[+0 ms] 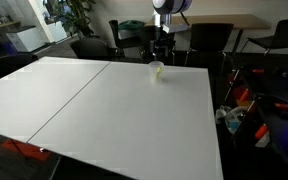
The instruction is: Put the marker in the cup on the table
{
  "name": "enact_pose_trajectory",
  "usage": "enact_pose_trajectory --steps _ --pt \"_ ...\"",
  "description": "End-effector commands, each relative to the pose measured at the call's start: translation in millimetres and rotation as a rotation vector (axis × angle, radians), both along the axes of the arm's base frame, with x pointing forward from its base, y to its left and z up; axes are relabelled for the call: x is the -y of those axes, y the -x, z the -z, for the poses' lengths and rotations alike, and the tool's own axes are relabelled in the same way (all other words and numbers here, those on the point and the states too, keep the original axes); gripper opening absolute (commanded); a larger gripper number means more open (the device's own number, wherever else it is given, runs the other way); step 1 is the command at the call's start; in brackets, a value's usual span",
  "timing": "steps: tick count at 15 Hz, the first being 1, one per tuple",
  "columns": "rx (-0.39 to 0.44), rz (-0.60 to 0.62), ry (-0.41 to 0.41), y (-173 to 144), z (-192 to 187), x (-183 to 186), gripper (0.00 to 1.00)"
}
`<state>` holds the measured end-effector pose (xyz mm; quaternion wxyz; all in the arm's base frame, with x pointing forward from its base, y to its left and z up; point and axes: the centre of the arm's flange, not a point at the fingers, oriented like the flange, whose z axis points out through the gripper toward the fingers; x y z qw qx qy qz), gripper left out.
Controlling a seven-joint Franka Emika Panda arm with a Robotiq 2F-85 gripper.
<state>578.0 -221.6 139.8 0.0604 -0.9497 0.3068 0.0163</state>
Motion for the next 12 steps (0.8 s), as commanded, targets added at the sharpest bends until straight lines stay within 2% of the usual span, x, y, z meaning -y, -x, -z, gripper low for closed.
enact_pose_trajectory --steps 1,4,6,12 --pt "0.013 -0.005 -0.021 -12.6 7.1 5.0 0.71" --pt "0.013 -0.006 -0.023 -16.5 10.0 4.4 0.54" --pt "0.013 -0.012 -0.024 -20.1 12.4 1.8 0.5" --pt "0.005 -0.037 -0.036 -32.4 22.8 -9.9 0.53"
